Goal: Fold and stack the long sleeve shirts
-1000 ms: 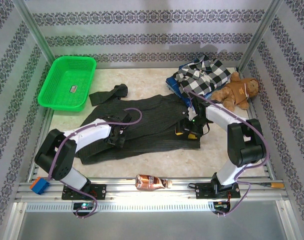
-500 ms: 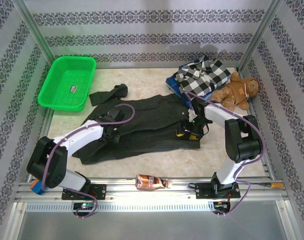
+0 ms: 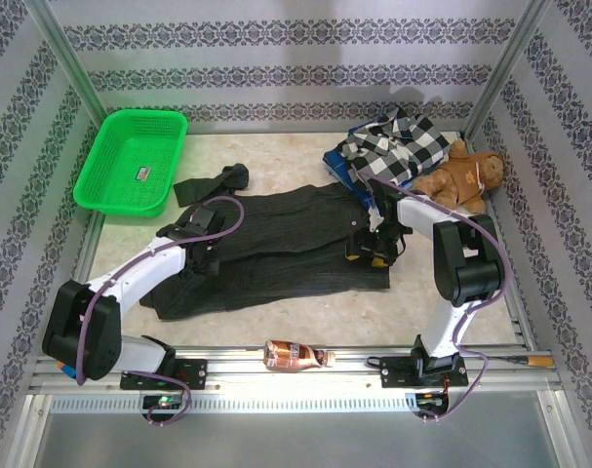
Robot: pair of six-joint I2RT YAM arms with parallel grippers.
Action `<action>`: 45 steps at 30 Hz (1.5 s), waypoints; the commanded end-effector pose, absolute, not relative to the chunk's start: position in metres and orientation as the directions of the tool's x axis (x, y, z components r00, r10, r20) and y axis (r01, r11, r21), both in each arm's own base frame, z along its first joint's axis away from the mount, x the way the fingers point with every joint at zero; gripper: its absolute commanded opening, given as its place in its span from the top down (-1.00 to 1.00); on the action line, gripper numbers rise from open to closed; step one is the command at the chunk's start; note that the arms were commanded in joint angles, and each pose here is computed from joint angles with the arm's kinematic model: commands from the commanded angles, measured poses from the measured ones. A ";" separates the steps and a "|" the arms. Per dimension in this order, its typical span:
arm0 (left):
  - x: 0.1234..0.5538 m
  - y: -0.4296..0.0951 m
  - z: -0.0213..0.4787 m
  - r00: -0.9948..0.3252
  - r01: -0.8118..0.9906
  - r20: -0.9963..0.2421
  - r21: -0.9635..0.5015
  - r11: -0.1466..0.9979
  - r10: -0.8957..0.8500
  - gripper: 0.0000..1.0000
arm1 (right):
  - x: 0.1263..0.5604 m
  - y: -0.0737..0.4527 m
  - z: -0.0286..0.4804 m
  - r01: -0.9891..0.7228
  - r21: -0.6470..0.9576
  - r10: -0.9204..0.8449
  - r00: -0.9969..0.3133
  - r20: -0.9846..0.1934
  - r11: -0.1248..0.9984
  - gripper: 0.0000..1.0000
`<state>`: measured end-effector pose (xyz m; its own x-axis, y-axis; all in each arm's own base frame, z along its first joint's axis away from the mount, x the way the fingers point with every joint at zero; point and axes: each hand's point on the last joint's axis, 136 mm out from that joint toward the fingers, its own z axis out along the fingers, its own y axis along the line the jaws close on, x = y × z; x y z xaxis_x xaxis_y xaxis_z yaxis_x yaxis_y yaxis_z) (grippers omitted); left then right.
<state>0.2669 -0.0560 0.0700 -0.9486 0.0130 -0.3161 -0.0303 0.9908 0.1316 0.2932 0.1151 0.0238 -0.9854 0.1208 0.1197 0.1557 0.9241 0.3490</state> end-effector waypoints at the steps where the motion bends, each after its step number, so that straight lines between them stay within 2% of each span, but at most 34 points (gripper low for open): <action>1: 0.265 -0.041 0.072 -0.940 -0.104 -0.337 0.154 0.983 -0.047 0.71 | 0.304 0.105 0.017 0.163 0.313 0.137 -0.985 0.103 0.936 -0.40; 8: 0.261 -0.027 0.073 -0.931 -0.162 -0.350 0.153 0.975 -0.100 0.72 | 0.312 0.102 0.021 0.164 0.316 0.143 -0.986 0.090 0.935 -0.40; 17: 0.263 -0.035 0.069 -0.934 -0.139 -0.345 0.106 0.985 -0.095 0.71 | 0.306 0.092 0.071 0.105 0.298 0.121 -0.992 -0.036 0.949 -0.45; 27: 0.264 -0.037 0.067 -0.938 -0.129 -0.336 0.101 0.986 -0.089 0.71 | 0.247 0.075 0.060 0.275 0.248 0.268 -0.962 0.061 0.929 -0.46; 30: 0.264 -0.038 0.068 -0.936 -0.128 -0.342 0.098 0.987 -0.087 0.72 | 0.239 0.077 0.056 0.330 0.300 0.317 -0.944 0.091 0.895 -0.45; 38: 0.263 -0.038 0.068 -0.936 -0.129 -0.341 0.097 0.987 -0.089 0.71 | 0.239 0.075 0.063 0.278 0.301 0.269 -0.961 0.070 0.912 -0.39; 45: 0.262 -0.037 0.067 -0.936 -0.130 -0.340 0.097 0.987 -0.090 0.71 | 0.235 0.080 0.057 0.265 0.329 0.253 -0.964 0.081 0.906 -0.19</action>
